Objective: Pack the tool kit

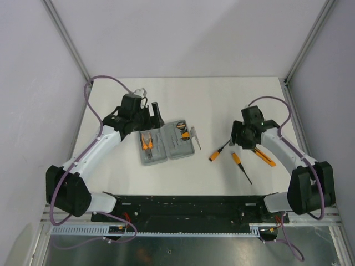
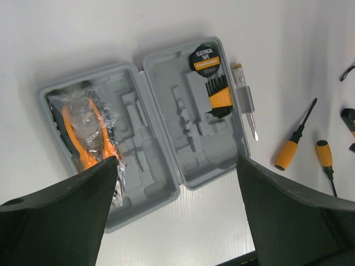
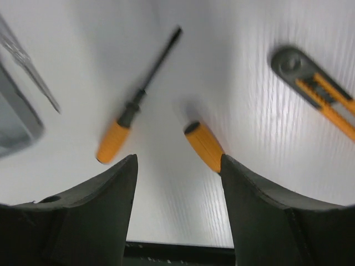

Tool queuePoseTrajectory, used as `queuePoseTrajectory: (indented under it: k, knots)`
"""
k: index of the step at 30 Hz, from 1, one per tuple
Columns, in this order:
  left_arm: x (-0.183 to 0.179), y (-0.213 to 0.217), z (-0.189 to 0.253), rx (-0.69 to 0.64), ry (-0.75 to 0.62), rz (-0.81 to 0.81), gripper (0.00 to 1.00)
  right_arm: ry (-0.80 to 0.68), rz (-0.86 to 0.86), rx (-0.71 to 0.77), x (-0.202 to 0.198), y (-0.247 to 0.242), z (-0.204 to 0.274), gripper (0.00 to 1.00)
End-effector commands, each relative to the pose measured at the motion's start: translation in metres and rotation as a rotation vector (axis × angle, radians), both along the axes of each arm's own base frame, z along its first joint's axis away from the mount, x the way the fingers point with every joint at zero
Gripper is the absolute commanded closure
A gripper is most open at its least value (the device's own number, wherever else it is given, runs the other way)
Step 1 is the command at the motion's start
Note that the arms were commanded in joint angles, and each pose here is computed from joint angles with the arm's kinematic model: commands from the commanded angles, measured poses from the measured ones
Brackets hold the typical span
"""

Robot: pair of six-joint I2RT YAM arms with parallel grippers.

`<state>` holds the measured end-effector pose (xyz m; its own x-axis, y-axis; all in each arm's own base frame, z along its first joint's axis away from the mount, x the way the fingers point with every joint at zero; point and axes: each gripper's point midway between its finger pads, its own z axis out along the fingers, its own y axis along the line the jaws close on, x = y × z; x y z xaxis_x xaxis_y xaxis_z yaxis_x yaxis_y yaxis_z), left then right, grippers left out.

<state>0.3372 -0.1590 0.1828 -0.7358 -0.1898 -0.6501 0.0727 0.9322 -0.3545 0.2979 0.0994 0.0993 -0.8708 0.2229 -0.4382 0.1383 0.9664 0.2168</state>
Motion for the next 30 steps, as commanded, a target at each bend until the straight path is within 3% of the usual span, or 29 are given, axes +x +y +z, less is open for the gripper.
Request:
queuePoseTrajectory:
  k: [1,8,19,30]
  knots:
    - [0.004,-0.009,0.009,-0.024,-0.059,-0.048,0.08,0.081,0.002,-0.049,-0.043,-0.017,-0.017,0.33]
    - [0.007,-0.008,0.009,-0.007,-0.07,-0.058,0.08,0.153,-0.031,0.016,-0.05,-0.016,-0.038,0.34]
    - [0.003,0.0,0.004,0.027,-0.08,-0.048,0.08,0.276,-0.013,-0.012,-0.053,-0.008,-0.078,0.42]
    - [-0.006,0.009,-0.002,0.05,-0.082,-0.033,0.08,0.222,-0.02,-0.145,-0.052,-0.001,-0.08,0.88]
